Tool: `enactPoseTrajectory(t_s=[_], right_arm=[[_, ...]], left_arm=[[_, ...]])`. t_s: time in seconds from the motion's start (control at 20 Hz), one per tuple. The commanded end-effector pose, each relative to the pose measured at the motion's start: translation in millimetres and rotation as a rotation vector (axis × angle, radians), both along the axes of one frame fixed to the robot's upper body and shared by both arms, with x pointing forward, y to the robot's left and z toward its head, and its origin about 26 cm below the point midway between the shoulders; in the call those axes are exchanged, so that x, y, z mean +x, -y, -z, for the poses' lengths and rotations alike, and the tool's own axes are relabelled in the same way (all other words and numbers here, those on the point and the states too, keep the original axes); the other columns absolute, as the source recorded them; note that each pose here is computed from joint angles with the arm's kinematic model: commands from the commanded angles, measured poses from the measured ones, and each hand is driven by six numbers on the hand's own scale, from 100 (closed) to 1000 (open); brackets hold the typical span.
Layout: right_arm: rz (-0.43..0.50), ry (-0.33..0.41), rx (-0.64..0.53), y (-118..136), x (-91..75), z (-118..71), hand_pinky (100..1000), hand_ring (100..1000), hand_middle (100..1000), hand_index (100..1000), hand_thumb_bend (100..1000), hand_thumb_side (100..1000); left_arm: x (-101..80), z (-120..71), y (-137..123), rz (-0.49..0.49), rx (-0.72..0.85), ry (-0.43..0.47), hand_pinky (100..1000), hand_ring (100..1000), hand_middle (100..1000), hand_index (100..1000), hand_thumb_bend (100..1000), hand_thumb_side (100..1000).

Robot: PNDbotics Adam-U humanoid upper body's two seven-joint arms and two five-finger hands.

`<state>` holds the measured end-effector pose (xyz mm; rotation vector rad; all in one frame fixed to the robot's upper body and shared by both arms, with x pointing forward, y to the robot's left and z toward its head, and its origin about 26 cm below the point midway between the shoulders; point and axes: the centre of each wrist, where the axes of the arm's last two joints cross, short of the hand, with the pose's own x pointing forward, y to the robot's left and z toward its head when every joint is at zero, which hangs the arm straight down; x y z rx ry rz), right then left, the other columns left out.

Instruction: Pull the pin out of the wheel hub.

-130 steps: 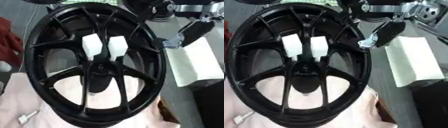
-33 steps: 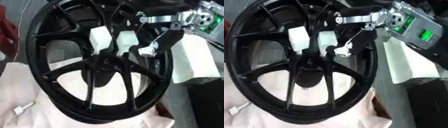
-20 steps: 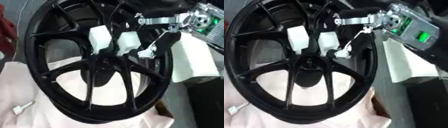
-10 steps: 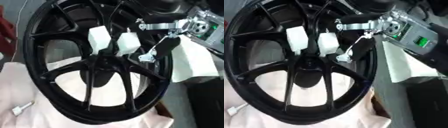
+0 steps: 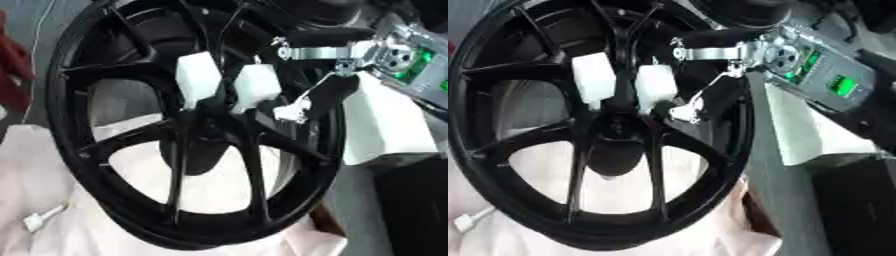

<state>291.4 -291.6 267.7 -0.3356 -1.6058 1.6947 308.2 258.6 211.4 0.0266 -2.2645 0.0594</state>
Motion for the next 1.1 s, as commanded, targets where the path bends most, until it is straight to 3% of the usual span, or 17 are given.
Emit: enactPoseTrajectory(t_s=[0.05,0.5,1.1], right_arm=[[0.013,0.025,0.008,3,-1.9,-9.9,783,839,575,793,100,423],[0.017,0.02,0.023,3,-1.8,-8.5,764,803,503,713,100,397],[-0.007,0.012,0.116,7,-2.7,-22.3,721,750,432,629,100,478]], left_arm=[[-3.0,-7.0,1,0.01,0.007,0.029,748,690,640,849,187,865],[-3.1,-6.5,1,0.01,0.006,0.026,748,690,640,849,188,868],[-3.4,-5.5,0,0.008,0.006,0.02,748,689,640,849,185,863]])
